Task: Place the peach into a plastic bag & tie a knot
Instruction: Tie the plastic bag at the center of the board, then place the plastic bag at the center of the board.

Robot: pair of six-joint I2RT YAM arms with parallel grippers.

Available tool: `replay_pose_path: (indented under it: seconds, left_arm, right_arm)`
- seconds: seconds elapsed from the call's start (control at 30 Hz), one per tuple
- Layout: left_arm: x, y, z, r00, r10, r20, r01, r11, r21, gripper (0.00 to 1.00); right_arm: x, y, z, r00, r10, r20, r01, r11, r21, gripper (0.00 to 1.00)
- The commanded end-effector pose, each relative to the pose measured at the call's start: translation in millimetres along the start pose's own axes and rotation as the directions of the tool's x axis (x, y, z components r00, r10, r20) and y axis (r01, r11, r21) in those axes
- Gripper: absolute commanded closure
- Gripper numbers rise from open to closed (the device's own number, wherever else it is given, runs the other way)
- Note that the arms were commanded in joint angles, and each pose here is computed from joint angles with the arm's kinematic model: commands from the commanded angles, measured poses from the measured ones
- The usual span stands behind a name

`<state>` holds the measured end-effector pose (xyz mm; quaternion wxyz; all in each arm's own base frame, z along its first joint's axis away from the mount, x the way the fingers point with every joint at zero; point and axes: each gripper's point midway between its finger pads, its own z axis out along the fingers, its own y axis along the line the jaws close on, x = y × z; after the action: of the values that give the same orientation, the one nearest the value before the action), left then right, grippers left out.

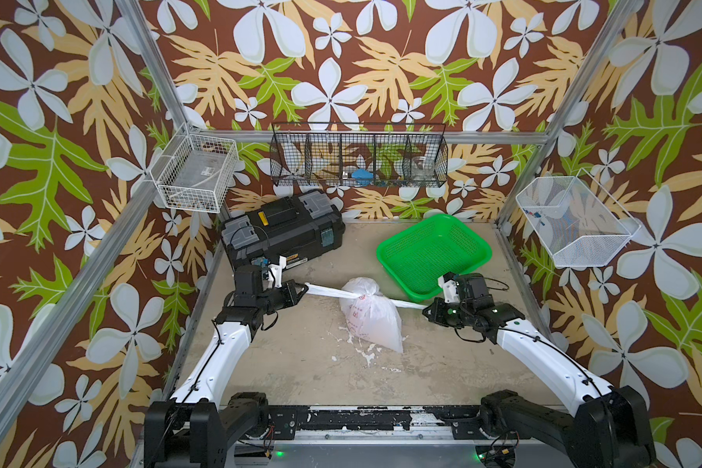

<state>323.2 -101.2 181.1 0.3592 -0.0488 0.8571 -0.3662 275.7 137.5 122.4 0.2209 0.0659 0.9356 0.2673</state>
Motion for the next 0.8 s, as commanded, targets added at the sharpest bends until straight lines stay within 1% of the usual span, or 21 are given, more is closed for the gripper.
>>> replay_pose_path:
  seconds: [0.0,0.03,0.07,0.13,0.17,0.2,0.23,0.27,0.3,0.33,0.37,0.4,0.43,0.5,0.53,0.57,0.6,0.63,0.7,0.73,0.77]
  left_arm:
    - [-42,11,-6,0.987,0.03,0.157,-0.017,0.996,-0.084,1.0]
    - [-45,0,-7,0.988,0.026,0.155,-0.021,0.999,-0.038,0.96]
    - [-51,-13,-8,0.987,0.034,0.159,-0.035,0.999,0.001,0.86]
    - [-66,-29,-13,0.982,0.073,0.177,-0.075,0.997,0.006,0.62]
    - [-74,-28,-18,0.978,0.088,0.189,-0.082,0.996,-0.041,0.52]
    - [-86,-23,-25,0.97,0.11,0.217,-0.086,0.989,-0.118,0.47]
    - [-100,-8,-38,0.956,0.142,0.257,-0.075,0.964,-0.254,0.41]
    - [-112,7,-56,0.935,0.176,0.308,-0.052,0.927,-0.372,0.35]
    - [-120,17,-69,0.919,0.206,0.336,-0.033,0.89,-0.456,0.29]
    - [-127,28,-80,0.908,0.231,0.35,-0.009,0.845,-0.534,0.27]
    - [-133,34,-87,0.899,0.25,0.358,0.006,0.813,-0.582,0.26]
    - [-138,36,-92,0.889,0.259,0.376,0.023,0.797,-0.603,0.26]
    - [-144,36,-94,0.877,0.268,0.398,0.034,0.792,-0.609,0.2]
    - [-153,27,-85,0.877,0.285,0.386,-0.011,0.816,-0.578,0.0]
    - [-152,21,-72,0.894,0.286,0.346,-0.057,0.837,-0.545,0.0]
    - [-148,18,-60,0.915,0.277,0.294,-0.09,0.849,-0.52,0.0]
    - [-141,17,-52,0.93,0.27,0.248,-0.109,0.85,-0.515,0.0]
    - [-135,18,-48,0.934,0.286,0.214,-0.134,0.836,-0.532,0.0]
    - [-129,27,-57,0.917,0.365,0.16,-0.186,0.747,-0.638,0.0]
    - [-130,32,-67,0.905,0.405,0.132,-0.204,0.683,-0.701,0.0]
    - [-134,39,-82,0.89,0.442,0.111,-0.201,0.599,-0.775,0.0]
  right_arm:
    - [-11,-17,-12,0.998,-0.048,0.042,0.038,0.98,0.194,1.0]
    - [-18,5,-14,0.994,-0.095,0.055,0.087,0.986,0.142,1.0]
    - [-23,33,-18,0.988,-0.147,0.055,0.144,0.988,0.049,0.96]
    - [-28,72,-27,0.982,-0.187,0.038,0.19,0.977,-0.096,0.64]
    - [-32,85,-33,0.979,-0.201,0.04,0.205,0.968,-0.149,0.54]
    - [-38,91,-38,0.976,-0.213,0.055,0.219,0.963,-0.157,0.48]
    - [-47,95,-46,0.969,-0.233,0.086,0.244,0.958,-0.153,0.43]
    - [-59,93,-54,0.961,-0.245,0.127,0.261,0.957,-0.13,0.4]
    - [-72,86,-61,0.956,-0.24,0.169,0.258,0.961,-0.097,0.38]
    - [-87,75,-68,0.949,-0.222,0.223,0.239,0.97,-0.054,0.37]
    - [-104,60,-75,0.941,-0.189,0.28,0.198,0.98,-0.007,0.37]
    - [-115,46,-79,0.933,-0.154,0.325,0.153,0.988,0.03,0.37]
    - [-130,29,-83,0.912,-0.115,0.394,0.095,0.993,0.07,0.34]
    - [-151,5,-90,0.851,-0.096,0.516,0.022,0.989,0.147,0.29]
    - [-159,-2,-92,0.822,-0.1,0.561,0.0,0.985,0.174,0.28]
    - [-165,-7,-92,0.806,-0.103,0.583,-0.017,0.98,0.197,0.27]
    - [-169,-10,-91,0.798,-0.108,0.593,-0.027,0.977,0.213,0.27]
    - [-174,-13,-89,0.795,-0.113,0.596,-0.033,0.973,0.229,0.27]
    - [-179,-16,-85,0.797,-0.133,0.59,-0.029,0.966,0.258,0.27]
    - [-182,-17,-83,0.799,-0.144,0.585,-0.023,0.963,0.269,0.27]
    - [-183,-18,-82,0.798,-0.148,0.584,-0.023,0.961,0.276,0.27]
